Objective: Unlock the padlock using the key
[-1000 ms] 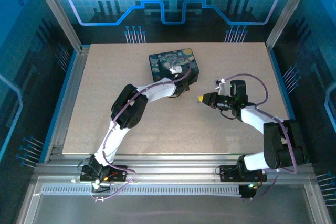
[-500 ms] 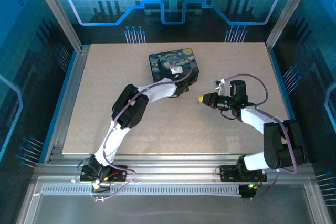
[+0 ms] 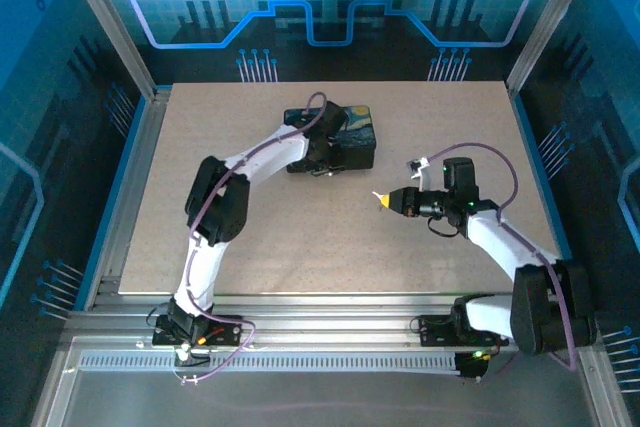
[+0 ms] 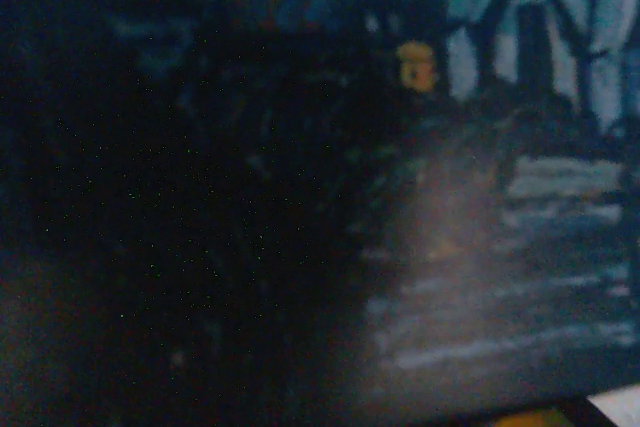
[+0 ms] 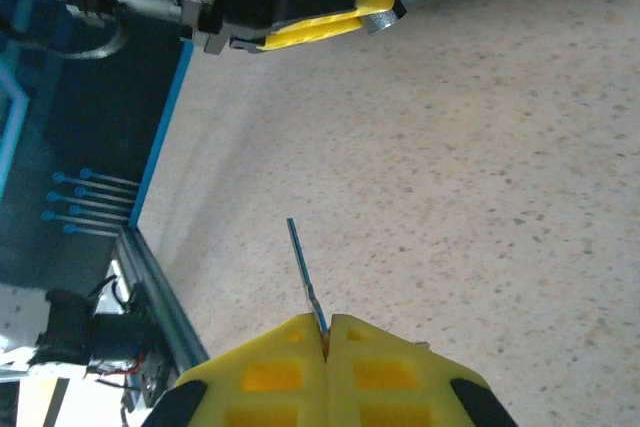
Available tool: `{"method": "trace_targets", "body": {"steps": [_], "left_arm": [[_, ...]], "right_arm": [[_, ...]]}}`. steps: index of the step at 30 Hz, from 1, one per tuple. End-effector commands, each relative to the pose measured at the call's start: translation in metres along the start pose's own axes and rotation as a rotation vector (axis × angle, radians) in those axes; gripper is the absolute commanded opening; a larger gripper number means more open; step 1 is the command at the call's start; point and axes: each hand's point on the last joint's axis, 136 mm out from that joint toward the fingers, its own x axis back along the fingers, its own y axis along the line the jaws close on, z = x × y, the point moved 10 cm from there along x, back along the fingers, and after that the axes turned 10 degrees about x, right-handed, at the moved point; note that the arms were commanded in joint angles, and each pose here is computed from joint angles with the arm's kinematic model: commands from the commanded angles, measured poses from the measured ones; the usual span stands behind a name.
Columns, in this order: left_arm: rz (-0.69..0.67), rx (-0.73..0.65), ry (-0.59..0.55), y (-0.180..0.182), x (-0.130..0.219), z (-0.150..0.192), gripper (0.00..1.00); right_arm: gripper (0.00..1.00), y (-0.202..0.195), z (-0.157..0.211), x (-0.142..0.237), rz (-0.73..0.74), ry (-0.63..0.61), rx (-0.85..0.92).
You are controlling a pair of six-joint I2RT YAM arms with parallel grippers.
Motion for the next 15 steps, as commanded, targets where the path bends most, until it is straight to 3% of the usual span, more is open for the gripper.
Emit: {"method": "trace_targets", "body": {"steps": [1,8,15], "left_arm": [[0.147,-0.007,0.172,-0.006,0.056,0.017,0.0],[0.335,0.163,0.371,-0.008,0.09,0.032,0.0],[0.369,0.364,0.408,-0.004,0.12,0.043,0.0]], "right_arm": [[0.0,0.013,0.008,0.005,-0.068,0.041,0.015],[0.0,0.036,0.003,0.007,-0.102,0.026,0.068],[0.0,0.05,-0.009,0.016,-0.105,0.012,0.091]]}}
